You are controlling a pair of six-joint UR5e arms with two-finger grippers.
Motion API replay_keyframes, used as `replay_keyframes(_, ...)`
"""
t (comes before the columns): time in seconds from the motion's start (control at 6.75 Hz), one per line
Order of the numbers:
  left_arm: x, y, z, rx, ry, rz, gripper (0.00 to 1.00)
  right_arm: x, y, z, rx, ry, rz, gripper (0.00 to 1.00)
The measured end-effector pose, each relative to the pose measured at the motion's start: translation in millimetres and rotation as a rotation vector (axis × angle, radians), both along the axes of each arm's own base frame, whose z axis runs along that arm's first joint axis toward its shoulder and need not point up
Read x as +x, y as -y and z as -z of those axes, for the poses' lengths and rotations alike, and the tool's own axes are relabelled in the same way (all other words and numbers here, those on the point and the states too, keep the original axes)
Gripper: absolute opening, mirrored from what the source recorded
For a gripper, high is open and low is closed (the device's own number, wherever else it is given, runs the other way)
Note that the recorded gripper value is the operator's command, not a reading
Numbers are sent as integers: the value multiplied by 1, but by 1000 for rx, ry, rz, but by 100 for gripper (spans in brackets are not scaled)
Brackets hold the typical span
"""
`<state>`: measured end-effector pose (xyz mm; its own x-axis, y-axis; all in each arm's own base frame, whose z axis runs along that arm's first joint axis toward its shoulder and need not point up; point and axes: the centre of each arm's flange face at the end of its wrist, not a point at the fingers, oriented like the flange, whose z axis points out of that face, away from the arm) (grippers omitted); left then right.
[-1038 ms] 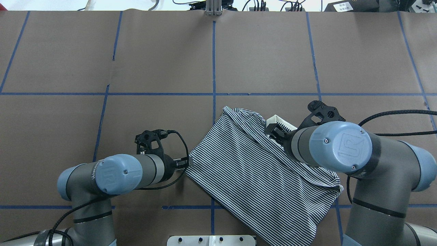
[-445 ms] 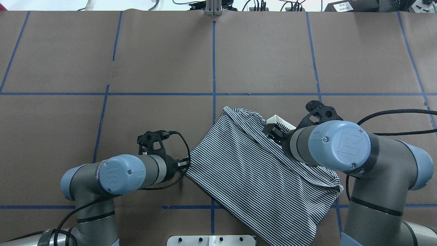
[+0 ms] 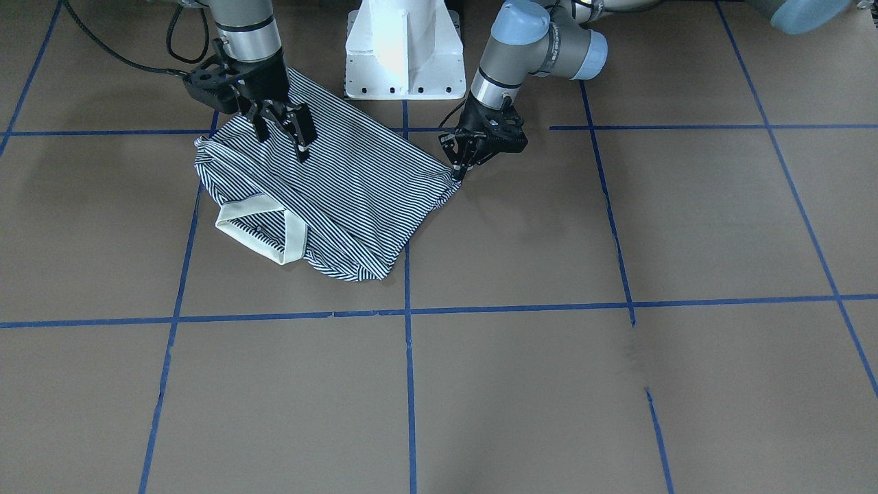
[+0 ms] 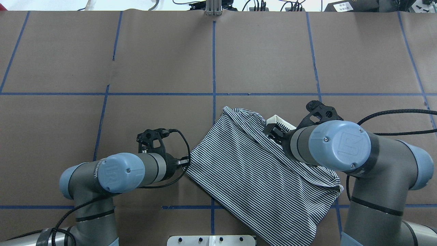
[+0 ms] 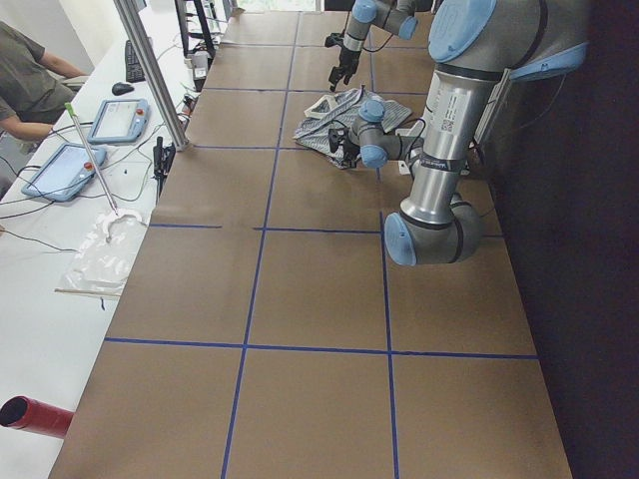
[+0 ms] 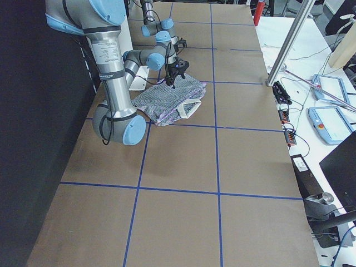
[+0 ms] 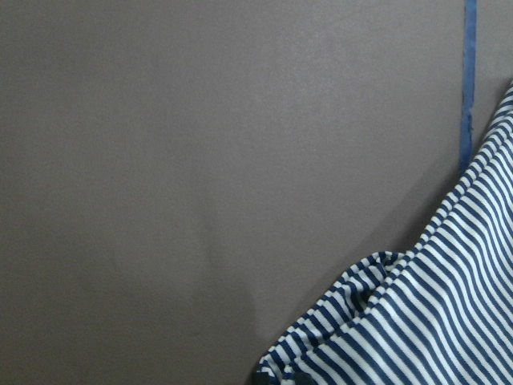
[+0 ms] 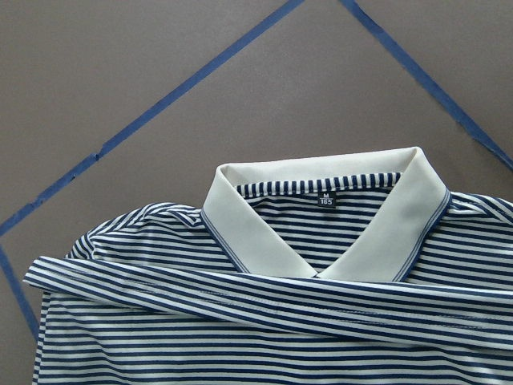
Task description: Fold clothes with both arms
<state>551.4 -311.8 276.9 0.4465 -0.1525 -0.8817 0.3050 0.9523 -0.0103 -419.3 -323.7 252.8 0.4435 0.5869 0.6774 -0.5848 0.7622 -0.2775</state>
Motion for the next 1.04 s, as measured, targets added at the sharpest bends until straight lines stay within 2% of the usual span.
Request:
replay_keyframes(0.3, -31, 24, 9, 70, 79, 1, 0, 0, 0, 1, 1, 3, 1, 100)
replay_keyframes(0.59, -51, 68, -10, 146, 172, 11, 0, 0, 0, 2, 1, 4, 0, 100)
replay_keyframes(0.74, -62, 106, -30, 170, 228, 36, 0, 1, 1, 2, 3, 4, -3, 100)
replay_keyframes(1.04, -74, 216, -69, 216, 265, 133, 0, 3, 4, 1, 4, 1, -12, 100)
